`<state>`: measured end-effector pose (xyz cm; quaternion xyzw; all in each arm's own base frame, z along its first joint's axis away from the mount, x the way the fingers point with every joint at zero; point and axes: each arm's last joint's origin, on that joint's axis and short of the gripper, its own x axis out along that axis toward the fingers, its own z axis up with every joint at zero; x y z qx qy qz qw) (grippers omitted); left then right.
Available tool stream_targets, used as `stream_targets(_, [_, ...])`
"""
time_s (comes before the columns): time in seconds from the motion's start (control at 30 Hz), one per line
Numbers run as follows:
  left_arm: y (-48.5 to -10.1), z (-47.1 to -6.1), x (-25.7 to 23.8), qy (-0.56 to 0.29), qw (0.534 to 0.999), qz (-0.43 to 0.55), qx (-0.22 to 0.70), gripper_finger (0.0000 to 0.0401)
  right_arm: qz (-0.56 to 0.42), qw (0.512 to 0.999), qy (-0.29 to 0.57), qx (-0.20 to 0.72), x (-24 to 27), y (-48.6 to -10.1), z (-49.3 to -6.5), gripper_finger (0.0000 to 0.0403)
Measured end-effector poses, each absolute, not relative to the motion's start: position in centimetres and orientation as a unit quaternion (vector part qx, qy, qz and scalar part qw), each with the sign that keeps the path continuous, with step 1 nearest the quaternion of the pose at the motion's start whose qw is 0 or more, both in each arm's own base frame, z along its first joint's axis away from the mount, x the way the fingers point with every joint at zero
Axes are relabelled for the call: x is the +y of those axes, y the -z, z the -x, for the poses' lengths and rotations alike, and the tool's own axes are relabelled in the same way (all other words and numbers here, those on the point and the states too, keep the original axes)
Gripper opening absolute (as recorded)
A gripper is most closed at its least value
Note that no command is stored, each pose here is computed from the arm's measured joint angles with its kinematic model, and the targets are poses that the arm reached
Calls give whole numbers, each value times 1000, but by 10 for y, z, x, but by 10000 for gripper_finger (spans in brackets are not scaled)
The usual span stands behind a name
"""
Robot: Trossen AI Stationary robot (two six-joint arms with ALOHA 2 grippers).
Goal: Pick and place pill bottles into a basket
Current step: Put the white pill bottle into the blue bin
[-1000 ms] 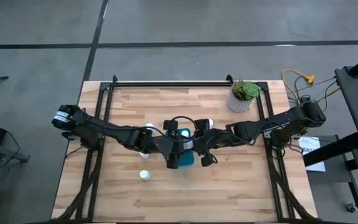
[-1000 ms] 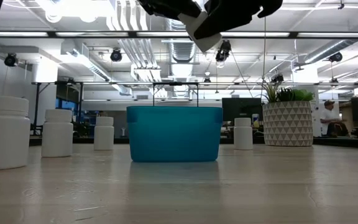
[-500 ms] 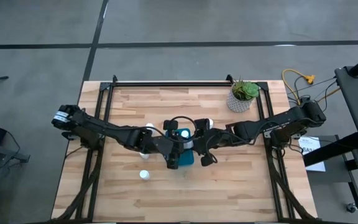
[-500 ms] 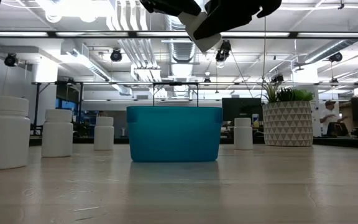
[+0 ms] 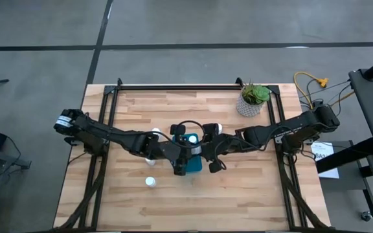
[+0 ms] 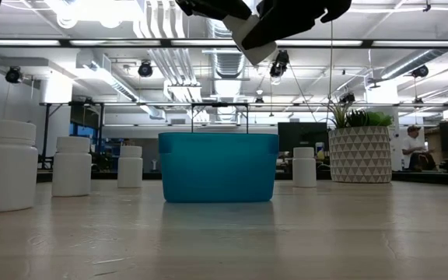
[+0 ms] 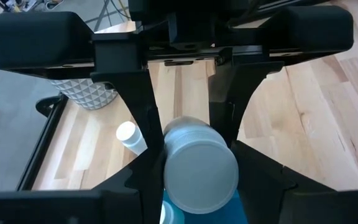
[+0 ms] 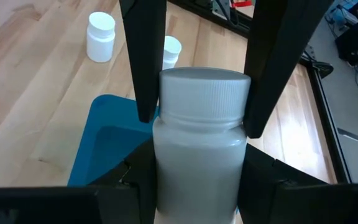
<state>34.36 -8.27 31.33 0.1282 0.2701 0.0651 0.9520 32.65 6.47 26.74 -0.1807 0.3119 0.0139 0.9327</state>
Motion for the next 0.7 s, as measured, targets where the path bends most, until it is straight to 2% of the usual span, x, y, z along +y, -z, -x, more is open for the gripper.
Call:
stream_targets(0.33, [-314,-342,-82,-63,951,-129,275,145,175,933,-10,314,64,-267,-326,205])
stream_targets(0.7, [-310,-338,-81,-72,941,-128,304,145,169,927,-8,336,62,-275,-315,215])
